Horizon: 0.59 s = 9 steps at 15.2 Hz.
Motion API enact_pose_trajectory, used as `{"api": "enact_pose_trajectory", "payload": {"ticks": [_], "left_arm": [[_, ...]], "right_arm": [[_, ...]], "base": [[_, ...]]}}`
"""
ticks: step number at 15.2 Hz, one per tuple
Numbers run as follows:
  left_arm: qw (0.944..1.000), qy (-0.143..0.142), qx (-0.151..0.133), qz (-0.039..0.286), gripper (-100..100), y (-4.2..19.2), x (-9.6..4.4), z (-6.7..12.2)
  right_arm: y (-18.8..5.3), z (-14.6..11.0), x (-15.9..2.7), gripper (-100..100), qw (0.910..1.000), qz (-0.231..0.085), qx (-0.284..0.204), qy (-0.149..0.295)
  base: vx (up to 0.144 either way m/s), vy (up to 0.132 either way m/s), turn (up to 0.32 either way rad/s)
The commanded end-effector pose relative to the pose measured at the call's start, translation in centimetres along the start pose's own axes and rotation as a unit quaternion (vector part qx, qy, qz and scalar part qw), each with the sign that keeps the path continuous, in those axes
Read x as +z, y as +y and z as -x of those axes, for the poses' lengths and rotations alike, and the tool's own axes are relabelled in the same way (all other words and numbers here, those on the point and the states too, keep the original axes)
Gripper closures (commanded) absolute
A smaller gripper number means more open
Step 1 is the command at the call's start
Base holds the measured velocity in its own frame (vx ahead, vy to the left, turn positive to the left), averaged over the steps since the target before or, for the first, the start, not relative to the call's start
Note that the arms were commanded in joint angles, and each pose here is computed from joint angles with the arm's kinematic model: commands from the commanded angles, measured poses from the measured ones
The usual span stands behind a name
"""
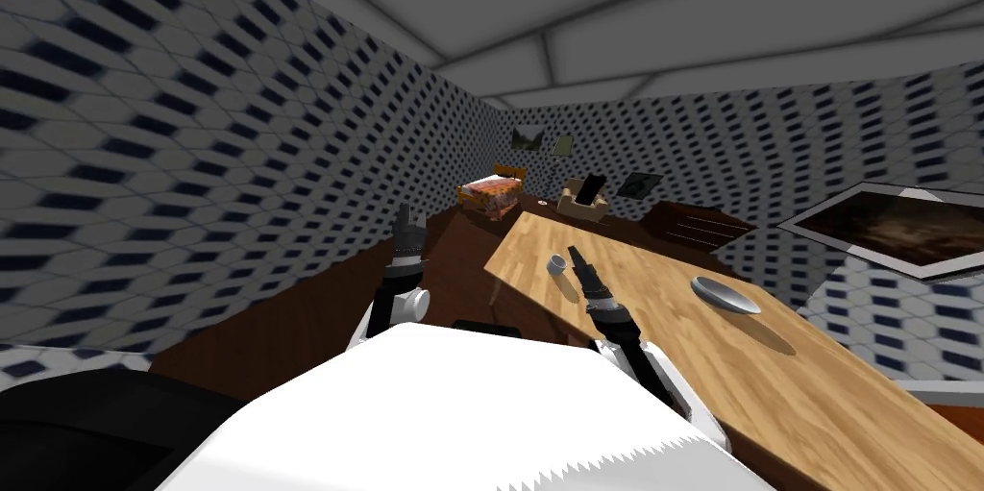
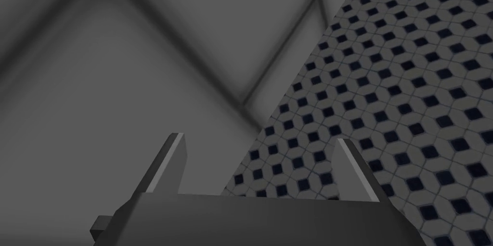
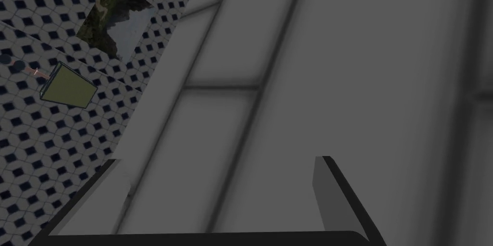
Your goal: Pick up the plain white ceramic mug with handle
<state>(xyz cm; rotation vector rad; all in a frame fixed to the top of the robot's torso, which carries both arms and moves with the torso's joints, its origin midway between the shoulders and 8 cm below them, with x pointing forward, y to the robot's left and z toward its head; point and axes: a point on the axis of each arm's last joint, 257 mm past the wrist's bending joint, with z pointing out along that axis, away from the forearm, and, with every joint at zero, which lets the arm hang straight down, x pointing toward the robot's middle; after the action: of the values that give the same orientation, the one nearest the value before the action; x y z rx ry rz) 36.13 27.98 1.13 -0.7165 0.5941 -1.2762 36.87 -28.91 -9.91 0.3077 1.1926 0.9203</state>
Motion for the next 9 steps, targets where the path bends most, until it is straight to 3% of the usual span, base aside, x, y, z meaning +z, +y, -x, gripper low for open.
{"api": "enact_pose_trajectory", "payload": {"ticks": [1,5,9], "left_arm": [[1.0000,0.000,0.000,0.000,0,0.0,0.0,0.0],[1.0000,0.000,0.000,0.000,0,0.0,0.0,0.0],[1.0000,0.000,0.000,0.000,0,0.0,0.0,0.0]], "right_arm": [[-1.8,-1.2,-0.7,-100,0.9989,-0.010,-0.027,0.036],[-4.5,-2.2,-2.0,-100,0.9957,-0.031,-0.050,0.072],[-8.4,-3.3,-4.4,-100,0.9847,-0.057,-0.095,0.135]], "base": [[-0.003,0.012,0.231],[-0.002,0.009,0.184],[0.001,0.010,0.203]]}}
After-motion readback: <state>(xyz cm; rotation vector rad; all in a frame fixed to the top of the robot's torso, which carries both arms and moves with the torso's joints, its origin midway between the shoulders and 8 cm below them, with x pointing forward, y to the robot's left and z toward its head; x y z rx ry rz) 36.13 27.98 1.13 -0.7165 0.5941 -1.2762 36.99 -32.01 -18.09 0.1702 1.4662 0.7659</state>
